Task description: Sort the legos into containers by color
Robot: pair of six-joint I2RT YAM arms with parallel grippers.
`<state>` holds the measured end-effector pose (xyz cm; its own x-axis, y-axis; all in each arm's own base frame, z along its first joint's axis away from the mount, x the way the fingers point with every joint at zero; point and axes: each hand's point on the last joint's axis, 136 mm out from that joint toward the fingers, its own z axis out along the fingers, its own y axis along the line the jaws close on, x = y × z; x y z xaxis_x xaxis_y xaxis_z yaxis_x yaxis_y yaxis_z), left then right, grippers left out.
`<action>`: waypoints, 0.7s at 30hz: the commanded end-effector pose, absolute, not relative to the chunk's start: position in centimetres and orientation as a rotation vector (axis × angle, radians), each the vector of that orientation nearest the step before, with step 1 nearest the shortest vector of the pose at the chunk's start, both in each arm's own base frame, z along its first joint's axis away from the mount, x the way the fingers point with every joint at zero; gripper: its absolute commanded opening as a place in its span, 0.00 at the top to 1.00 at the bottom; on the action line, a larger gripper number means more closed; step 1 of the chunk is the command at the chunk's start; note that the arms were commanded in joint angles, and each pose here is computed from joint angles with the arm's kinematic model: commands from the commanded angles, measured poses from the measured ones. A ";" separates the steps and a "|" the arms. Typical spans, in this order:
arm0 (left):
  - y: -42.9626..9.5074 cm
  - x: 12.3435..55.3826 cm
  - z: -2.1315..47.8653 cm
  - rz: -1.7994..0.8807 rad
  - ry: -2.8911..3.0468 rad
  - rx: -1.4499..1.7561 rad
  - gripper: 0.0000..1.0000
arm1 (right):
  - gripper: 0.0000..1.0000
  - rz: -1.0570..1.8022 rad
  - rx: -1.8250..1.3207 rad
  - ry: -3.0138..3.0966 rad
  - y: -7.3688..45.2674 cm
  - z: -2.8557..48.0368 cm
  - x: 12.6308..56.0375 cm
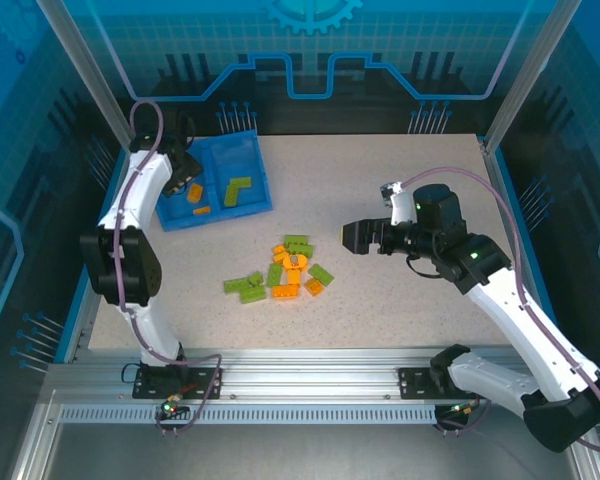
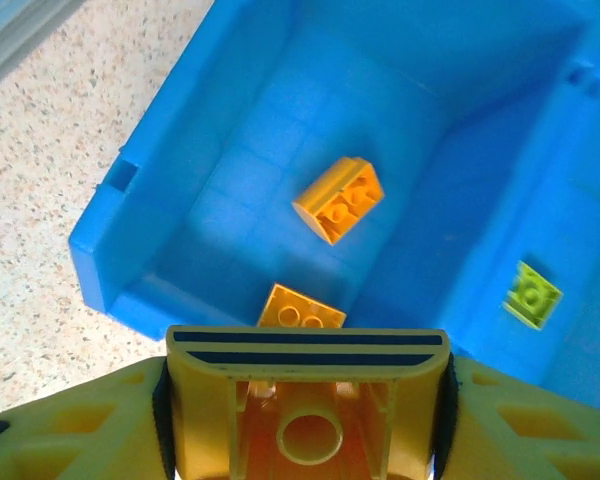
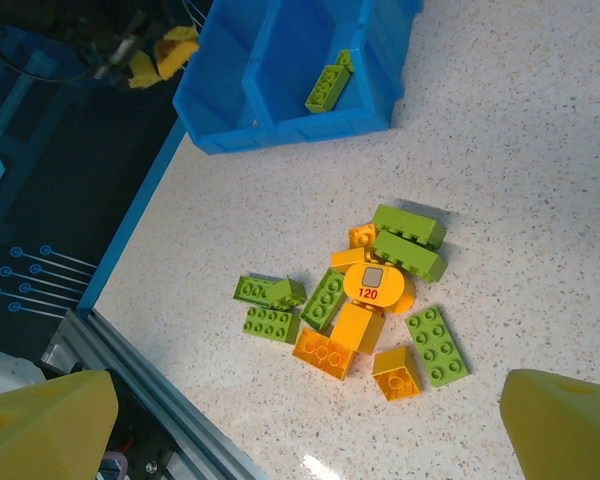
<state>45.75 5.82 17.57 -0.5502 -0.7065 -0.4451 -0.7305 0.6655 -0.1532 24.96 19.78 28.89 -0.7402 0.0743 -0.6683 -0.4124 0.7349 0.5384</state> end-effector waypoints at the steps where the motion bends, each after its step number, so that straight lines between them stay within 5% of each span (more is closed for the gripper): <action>1: 5.6 47.7 15.0 -0.011 2.440 -1.185 0.36 | 0.00 0.906 -0.239 2.238 19.4 29.4 24.4; 10: 7.7 49.7 13.7 -0.004 2.412 -1.278 0.24 | 0.00 0.874 -0.207 2.214 18.2 30.1 23.4; 21: 3.9 46.3 22.2 -0.298 2.306 -1.139 0.21 | 0.00 0.878 -0.195 2.237 18.9 29.1 24.5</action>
